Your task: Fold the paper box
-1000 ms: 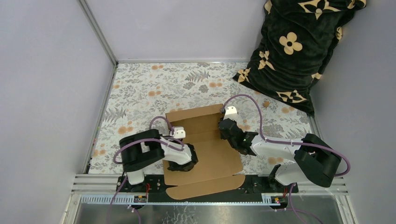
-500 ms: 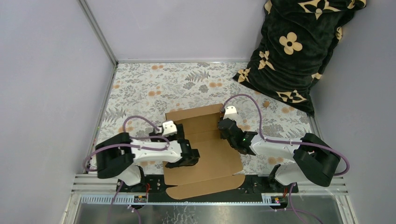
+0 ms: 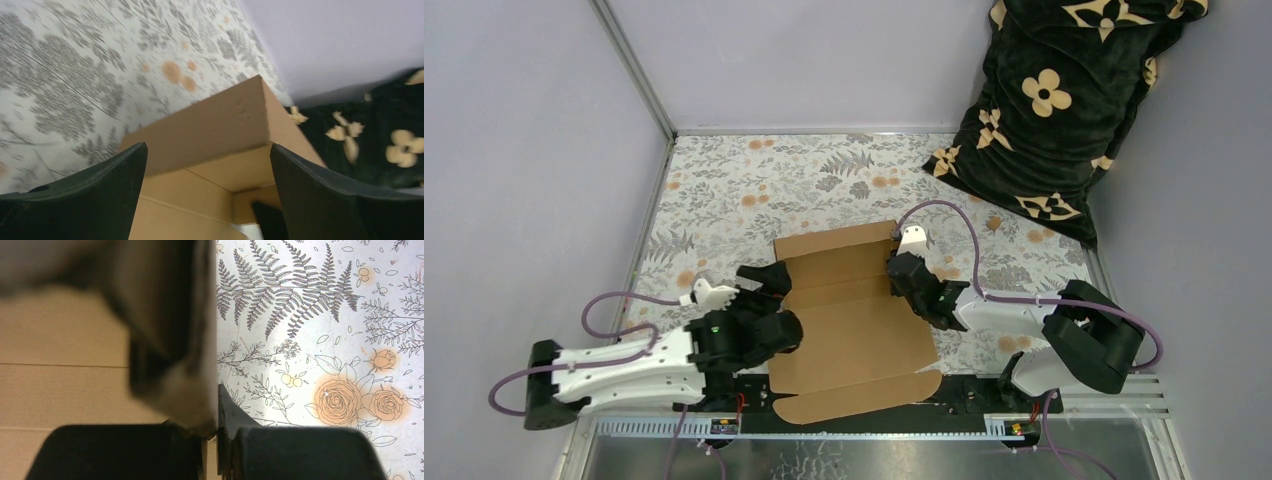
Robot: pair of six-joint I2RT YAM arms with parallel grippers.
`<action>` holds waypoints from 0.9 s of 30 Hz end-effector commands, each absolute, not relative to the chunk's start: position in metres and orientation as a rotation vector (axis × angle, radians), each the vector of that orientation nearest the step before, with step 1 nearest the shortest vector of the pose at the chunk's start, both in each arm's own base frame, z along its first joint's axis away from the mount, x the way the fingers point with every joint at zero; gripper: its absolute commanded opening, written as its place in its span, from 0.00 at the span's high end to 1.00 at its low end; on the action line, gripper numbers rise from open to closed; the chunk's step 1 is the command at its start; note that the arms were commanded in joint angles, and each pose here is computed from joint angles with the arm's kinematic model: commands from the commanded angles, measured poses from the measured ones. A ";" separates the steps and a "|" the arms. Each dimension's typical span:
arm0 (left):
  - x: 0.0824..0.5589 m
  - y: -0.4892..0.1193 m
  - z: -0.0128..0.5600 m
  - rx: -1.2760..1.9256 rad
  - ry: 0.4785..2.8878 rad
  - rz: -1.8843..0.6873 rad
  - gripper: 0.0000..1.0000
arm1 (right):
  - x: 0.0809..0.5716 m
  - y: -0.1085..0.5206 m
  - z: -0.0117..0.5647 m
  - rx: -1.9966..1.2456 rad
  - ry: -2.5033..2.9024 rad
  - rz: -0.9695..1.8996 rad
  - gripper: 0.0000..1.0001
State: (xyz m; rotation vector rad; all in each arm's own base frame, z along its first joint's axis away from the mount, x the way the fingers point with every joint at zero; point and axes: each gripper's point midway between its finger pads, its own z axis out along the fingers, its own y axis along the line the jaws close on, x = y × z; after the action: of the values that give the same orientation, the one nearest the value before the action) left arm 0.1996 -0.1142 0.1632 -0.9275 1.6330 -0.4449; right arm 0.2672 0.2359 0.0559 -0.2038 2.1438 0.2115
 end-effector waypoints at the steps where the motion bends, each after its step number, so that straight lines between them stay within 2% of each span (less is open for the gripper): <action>1: 0.200 -0.151 0.200 -0.976 1.605 -0.783 0.01 | 0.263 0.235 0.046 -0.203 2.185 0.196 0.97; 5: 0.203 -0.171 0.238 -0.764 1.633 -0.761 0.01 | 0.264 0.234 0.046 -0.200 2.182 0.185 0.97; 11: 0.215 -0.188 0.243 -0.542 1.703 -0.525 0.01 | 0.269 0.230 0.053 -0.205 2.166 0.140 0.97; 20: 0.225 -0.153 0.245 -0.436 1.690 -0.431 0.02 | 0.285 0.221 0.062 -0.189 2.180 0.037 0.97; 27: 0.228 -0.154 0.243 -0.356 1.732 -0.318 0.03 | 0.297 0.212 0.074 -0.164 2.204 0.017 0.98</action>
State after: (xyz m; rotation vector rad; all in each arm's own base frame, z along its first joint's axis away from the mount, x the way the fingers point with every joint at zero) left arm 0.2244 -0.1520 0.2348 -0.4179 1.7243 -0.3791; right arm 0.2844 0.2198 0.0591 -0.1873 2.2048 0.0682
